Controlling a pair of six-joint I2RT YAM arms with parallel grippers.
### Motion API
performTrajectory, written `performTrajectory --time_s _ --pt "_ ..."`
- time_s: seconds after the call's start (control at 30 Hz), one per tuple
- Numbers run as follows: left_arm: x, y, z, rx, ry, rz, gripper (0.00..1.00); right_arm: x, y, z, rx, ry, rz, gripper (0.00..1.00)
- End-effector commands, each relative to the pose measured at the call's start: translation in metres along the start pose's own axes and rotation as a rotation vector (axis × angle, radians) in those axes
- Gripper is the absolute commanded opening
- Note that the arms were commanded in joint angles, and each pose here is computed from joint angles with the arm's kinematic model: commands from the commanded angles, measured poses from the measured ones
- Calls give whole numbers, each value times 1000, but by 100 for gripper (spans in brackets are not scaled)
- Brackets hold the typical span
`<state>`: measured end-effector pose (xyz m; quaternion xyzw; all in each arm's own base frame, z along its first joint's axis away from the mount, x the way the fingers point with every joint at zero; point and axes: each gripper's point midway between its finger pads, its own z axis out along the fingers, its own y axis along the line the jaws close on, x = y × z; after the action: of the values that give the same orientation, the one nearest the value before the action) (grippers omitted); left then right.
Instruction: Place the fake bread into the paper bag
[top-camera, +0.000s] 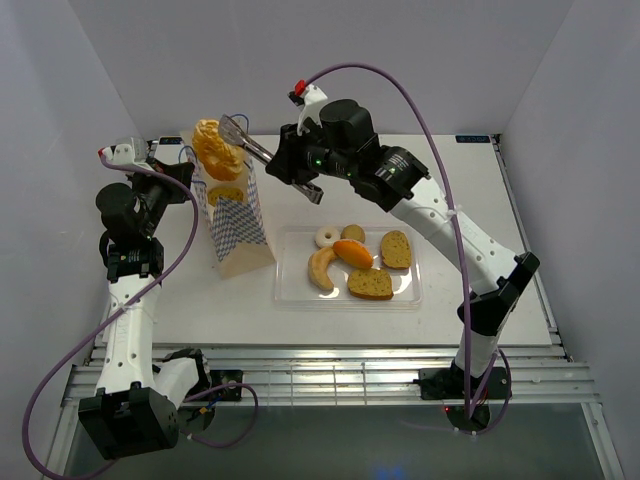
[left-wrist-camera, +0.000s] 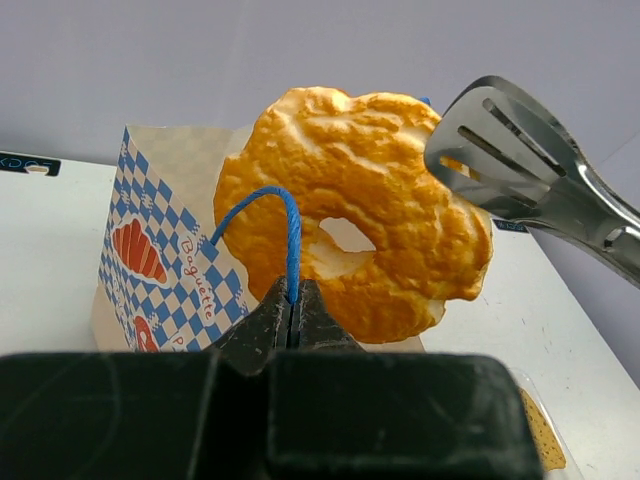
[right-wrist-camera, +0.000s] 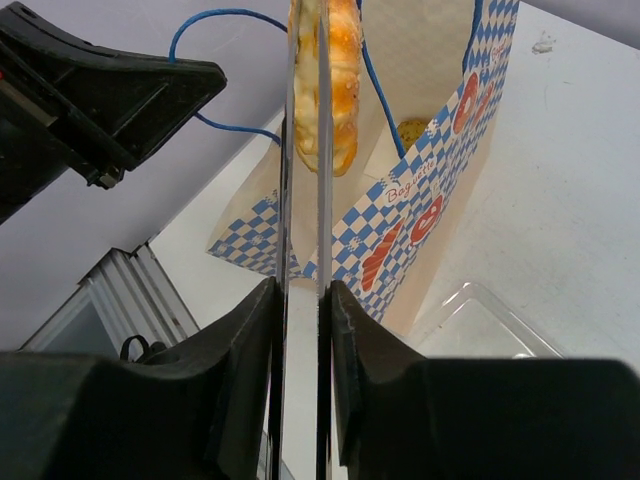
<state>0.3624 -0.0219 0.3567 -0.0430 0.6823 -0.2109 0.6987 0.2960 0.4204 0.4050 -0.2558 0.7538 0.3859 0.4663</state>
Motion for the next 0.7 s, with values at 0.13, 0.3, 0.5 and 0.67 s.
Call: performTrajectory --time_s 0.13,0.3,0.5,0.67 --pt "-7 -5 -5 18 -25 10 0 -32 18 -6 -63 -105 -31 40" --pt "-7 -6 -4 20 -24 10 0 -32 19 -6 -72 -107 -29 50" --pt "-6 -4 -4 10 -23 10 0 -33 22 -13 -82 -107 -33 41" --pt "-6 -3 -3 8 -21 9 0 -27 24 -26 -93 -97 -37 40"
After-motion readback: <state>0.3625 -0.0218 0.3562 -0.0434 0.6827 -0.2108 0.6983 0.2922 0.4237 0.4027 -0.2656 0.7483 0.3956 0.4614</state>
